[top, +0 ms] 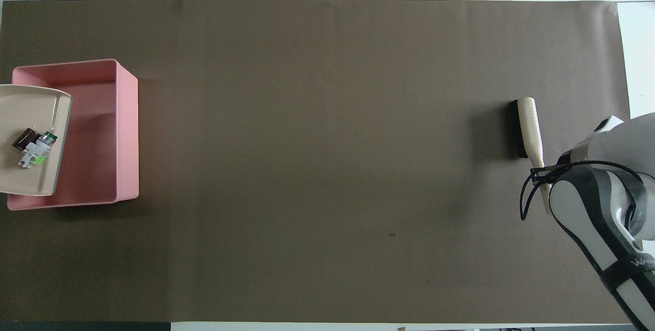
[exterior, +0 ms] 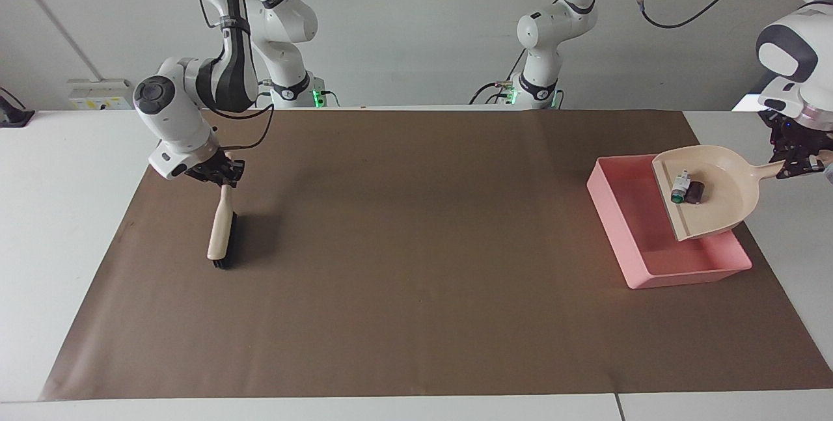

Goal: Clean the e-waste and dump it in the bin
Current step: 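Tilt the dustpan over the pink bin with the left gripper to dump the component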

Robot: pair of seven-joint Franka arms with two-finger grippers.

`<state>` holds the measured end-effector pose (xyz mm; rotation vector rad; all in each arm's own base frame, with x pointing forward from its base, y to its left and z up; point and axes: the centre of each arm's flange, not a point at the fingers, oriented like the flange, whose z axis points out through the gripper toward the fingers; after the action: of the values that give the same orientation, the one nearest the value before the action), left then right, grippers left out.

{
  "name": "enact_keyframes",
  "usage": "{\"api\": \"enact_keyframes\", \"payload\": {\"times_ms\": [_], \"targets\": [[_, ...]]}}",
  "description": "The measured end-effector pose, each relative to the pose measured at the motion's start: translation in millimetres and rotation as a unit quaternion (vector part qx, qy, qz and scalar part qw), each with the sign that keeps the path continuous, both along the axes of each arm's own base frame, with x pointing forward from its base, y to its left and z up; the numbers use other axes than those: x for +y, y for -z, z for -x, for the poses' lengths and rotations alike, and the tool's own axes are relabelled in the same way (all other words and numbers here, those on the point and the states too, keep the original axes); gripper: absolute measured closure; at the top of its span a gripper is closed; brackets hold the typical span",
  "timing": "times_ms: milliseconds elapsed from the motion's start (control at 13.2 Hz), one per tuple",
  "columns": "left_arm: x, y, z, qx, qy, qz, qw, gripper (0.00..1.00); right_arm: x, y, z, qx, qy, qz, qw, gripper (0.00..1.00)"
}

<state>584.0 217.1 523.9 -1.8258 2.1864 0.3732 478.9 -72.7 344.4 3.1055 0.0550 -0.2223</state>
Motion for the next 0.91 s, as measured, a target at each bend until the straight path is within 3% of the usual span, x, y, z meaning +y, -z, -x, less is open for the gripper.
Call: {"api": "enact_keyframes", "payload": {"times_ms": [151,227,529,680,907], "targets": [[-13,-5,-6,-0.002,0.006,-0.025,1.0,0.67,0,3,0.6,-0.007,-0.001,0.001,1.0,0.74],[-15,-9,-7,-0.004,0.006,-0.031,0.999,0.67,0,4,1.4,-0.005,-0.001,0.0,1.0,0.69],[-23,-44,1,-0.016,0.002,-0.086,0.996,0.67,13,-25,-8.3,0.012,-0.007,0.002,1.0,0.22],[-35,-61,5,-0.018,0.005,-0.121,0.992,0.67,32,-76,-28.4,-0.012,0.021,0.011,1.0,0.0],[-48,-70,4,-0.027,-0.001,-0.158,0.987,0.67,63,-147,-48.3,-0.06,0.092,-0.001,0.994,0.0]]}}
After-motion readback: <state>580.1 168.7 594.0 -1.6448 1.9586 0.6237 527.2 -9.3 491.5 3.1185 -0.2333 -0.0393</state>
